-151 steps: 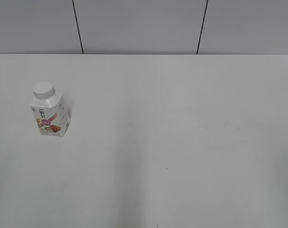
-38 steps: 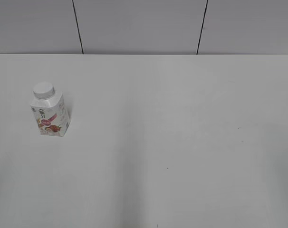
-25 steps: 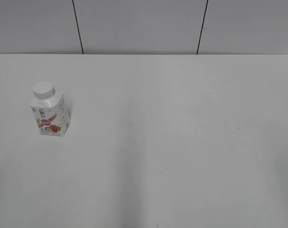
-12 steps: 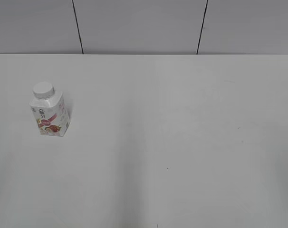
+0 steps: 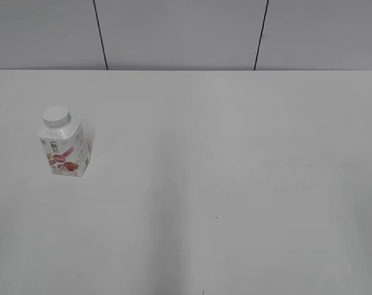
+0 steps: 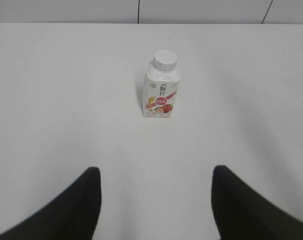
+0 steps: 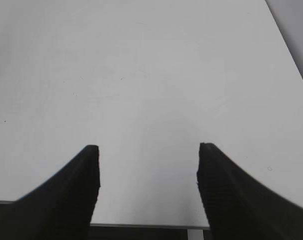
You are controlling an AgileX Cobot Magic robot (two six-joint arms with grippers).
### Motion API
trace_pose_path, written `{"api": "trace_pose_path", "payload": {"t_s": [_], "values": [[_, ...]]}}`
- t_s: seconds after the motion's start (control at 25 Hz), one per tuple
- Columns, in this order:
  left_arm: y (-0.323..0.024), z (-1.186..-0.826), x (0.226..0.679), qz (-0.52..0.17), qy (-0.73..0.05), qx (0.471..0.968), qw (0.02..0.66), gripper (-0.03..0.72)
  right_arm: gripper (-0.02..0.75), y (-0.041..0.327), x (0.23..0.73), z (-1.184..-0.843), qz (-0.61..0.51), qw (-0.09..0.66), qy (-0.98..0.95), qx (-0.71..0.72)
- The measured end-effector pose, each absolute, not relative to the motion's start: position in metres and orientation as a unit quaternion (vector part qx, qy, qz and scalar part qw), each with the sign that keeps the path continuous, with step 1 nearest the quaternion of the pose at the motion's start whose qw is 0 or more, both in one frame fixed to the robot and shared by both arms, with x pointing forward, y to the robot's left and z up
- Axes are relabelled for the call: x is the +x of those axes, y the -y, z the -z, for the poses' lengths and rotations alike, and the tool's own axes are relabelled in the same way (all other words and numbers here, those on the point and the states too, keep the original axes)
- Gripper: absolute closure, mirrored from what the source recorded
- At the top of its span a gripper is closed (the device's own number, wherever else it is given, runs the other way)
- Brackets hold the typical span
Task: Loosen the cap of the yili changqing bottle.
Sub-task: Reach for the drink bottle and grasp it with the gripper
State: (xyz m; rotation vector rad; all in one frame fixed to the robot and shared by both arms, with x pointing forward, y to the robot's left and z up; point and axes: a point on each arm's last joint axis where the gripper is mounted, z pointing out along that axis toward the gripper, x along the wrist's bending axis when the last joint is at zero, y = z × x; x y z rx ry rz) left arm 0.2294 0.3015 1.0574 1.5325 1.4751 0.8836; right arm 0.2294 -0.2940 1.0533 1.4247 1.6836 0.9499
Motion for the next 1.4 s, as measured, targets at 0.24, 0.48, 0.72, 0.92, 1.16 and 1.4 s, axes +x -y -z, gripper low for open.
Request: {"api": "trace_pose_path", "payload": {"t_s": [0.24, 0.48, 0.72, 0.92, 1.16, 1.4], "values": [[-0.3015, -1.0574, 0.2294, -0.350, -0.585, 0.608, 0.407, 0.252, 0.246, 0.2940, 0.2294, -1.0533, -0.369, 0.362, -0.654, 0.553], [-0.3015, -1.0574, 0.2294, -0.350, -0.585, 0.608, 0.407, 0.252, 0.246, 0.2940, 0.2294, -1.0533, -0.369, 0.362, -0.654, 0.553], [-0.3015, -1.0574, 0.2294, -0.350, -0.585, 0.608, 0.407, 0.252, 0.246, 0.2940, 0.2294, -1.0533, -0.369, 0.362, -0.654, 0.553], [-0.3015, -1.0574, 0.2294, -0.350, -0.585, 0.608, 0.407, 0.252, 0.246, 0.2940, 0.2294, -1.0533, -0.369, 0.362, -0.654, 0.553], [-0.3015, -1.0574, 0.2294, -0.350, -0.585, 0.608, 0.407, 0.239, 0.246, 0.2940, 0.2294, -1.0533, -0.369, 0.362, -0.654, 0.553], [-0.3015, -1.0574, 0.2294, -0.350, -0.585, 0.608, 0.407, 0.223, 0.246, 0.2940, 0.2294, -1.0533, -0.369, 0.362, -0.654, 0.553]]}}
